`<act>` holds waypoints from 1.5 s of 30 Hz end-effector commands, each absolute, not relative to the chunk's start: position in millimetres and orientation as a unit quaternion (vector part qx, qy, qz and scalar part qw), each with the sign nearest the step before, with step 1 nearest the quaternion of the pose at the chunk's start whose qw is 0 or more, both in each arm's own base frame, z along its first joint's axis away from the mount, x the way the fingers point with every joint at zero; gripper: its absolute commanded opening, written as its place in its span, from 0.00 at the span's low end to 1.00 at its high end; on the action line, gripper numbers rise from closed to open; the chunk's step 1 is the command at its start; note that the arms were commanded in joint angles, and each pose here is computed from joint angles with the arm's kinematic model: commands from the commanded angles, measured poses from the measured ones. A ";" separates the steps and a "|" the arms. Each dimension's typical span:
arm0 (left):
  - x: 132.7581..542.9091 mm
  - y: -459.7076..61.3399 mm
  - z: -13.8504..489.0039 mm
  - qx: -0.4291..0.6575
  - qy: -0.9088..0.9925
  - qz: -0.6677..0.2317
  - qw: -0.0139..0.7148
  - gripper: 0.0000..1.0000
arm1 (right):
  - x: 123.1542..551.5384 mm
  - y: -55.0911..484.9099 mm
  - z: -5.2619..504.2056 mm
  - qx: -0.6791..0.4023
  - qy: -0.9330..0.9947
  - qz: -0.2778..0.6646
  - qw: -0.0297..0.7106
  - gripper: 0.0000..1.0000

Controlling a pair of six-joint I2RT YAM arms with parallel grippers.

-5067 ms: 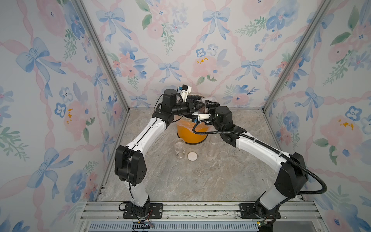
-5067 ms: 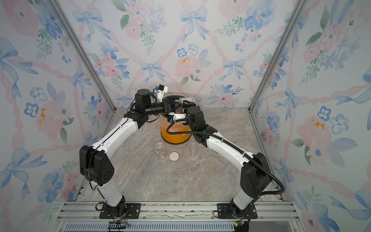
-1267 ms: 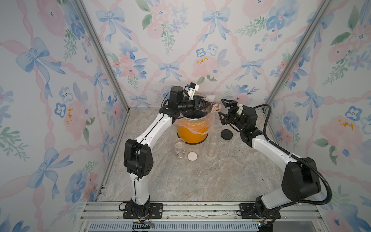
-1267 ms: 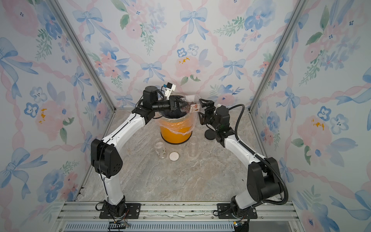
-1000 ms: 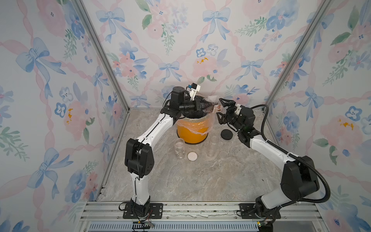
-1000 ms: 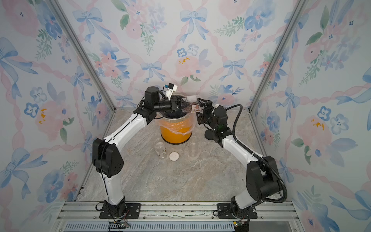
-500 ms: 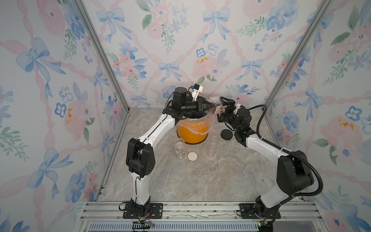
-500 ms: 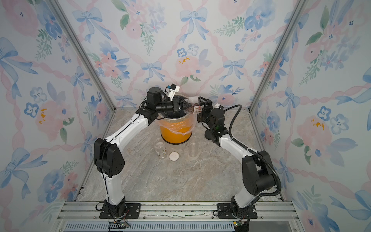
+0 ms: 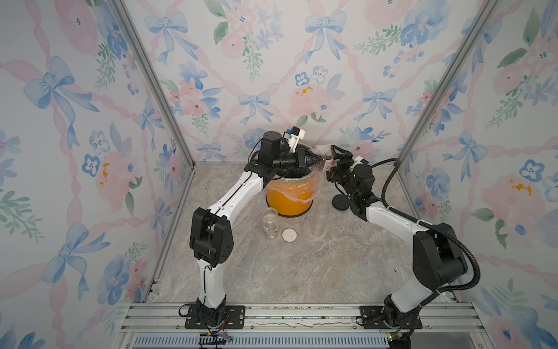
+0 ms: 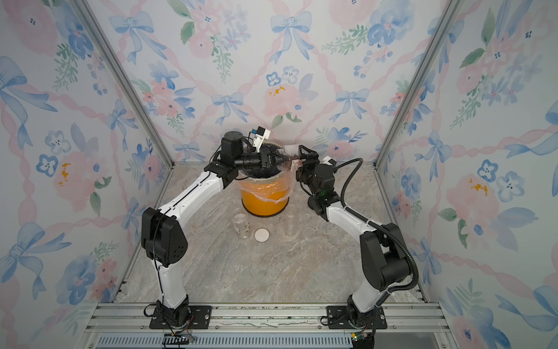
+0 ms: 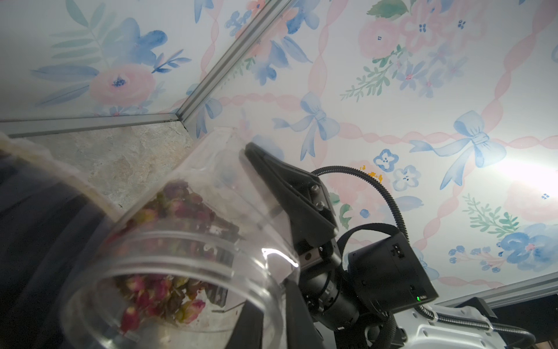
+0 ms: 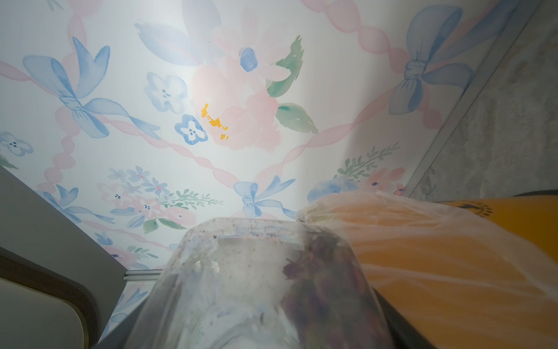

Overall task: Empty the moldy dried flower tea in the jars
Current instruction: Pour the moldy dried flower tea into the trash bin.

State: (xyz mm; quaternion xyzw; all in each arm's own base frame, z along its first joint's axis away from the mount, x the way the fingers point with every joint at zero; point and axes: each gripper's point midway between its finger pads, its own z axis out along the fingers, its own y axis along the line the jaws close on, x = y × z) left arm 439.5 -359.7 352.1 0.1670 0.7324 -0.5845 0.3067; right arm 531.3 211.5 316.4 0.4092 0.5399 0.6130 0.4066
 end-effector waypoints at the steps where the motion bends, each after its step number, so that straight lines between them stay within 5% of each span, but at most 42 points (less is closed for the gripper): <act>1: 447.0 -348.9 341.9 0.142 0.748 -0.572 0.307 0.34 | 531.1 212.2 327.9 0.395 0.522 0.617 0.437 0.73; 16: 465.8 -249.6 376.1 0.086 0.750 -0.493 0.432 0.80 | 537.5 221.0 349.4 0.355 0.580 0.554 0.482 0.71; 33: 442.1 -197.5 354.9 0.053 0.771 -0.416 0.480 0.93 | 543.8 267.6 360.5 0.153 0.735 0.341 0.565 0.71; 45: 425.8 -172.9 358.6 0.024 0.770 -0.373 0.517 0.98 | 538.2 337.3 366.3 -0.097 0.756 0.147 0.630 0.71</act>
